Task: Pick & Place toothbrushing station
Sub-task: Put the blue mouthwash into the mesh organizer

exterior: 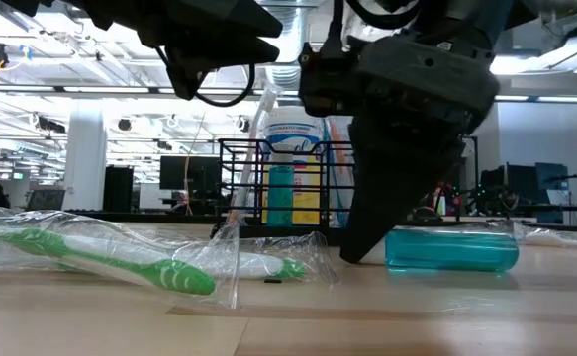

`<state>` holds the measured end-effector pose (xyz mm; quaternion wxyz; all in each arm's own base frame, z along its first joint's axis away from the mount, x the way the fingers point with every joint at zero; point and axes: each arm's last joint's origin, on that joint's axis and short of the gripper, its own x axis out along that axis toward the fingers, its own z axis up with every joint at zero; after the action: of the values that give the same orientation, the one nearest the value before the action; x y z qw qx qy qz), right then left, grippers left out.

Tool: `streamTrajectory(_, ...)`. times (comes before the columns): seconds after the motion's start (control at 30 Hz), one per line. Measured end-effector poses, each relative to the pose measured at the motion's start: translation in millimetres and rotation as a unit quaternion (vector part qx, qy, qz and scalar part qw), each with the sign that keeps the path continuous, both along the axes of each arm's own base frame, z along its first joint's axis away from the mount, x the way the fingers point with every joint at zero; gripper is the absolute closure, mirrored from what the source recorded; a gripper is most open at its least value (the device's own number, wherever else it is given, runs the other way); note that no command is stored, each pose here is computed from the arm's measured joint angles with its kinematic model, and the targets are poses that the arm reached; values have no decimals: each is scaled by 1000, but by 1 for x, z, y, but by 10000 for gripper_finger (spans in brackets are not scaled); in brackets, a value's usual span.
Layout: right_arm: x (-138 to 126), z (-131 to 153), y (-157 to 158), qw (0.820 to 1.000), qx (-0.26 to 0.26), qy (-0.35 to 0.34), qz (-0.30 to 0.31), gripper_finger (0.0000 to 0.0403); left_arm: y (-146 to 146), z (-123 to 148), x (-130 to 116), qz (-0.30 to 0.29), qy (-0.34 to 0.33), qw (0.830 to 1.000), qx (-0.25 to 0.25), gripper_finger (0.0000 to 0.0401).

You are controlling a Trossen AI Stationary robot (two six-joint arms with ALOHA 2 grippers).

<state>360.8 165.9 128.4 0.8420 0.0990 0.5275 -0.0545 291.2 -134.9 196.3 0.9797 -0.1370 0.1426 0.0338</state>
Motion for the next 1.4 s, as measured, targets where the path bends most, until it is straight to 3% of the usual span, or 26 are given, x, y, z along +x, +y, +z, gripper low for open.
streamTrajectory(0.27, -3, 0, 1, 1000, -9, 15, 7, 290, 0, 0, 0, 0, 0, 1000, 0, 295)
streamTrajectory(0.43, -3, 0, 1, 1000, -14, 13, 16, 317, 0, 0, 0, 0, 0, 1000, 0, 295)
streamTrajectory(0.7, -3, 0, 1, 1000, -16, 11, 22, 318, 0, 0, 0, 0, 0, 1000, 0, 295)
streamTrajectory(0.97, 9, 15, 7, 998, -21, -25, 53, 316, 0, 0, 0, 0, 1, 1000, 0, 295)
streamTrajectory(1.2, 16, 34, 18, 992, -71, -66, 81, 317, -2, 0, -1, -3, 0, 1000, 0, 295)
streamTrajectory(1.4, 6, 55, 23, 987, -115, -93, 69, 317, -4, 0, -2, -7, 1, 1000, 1, 295)
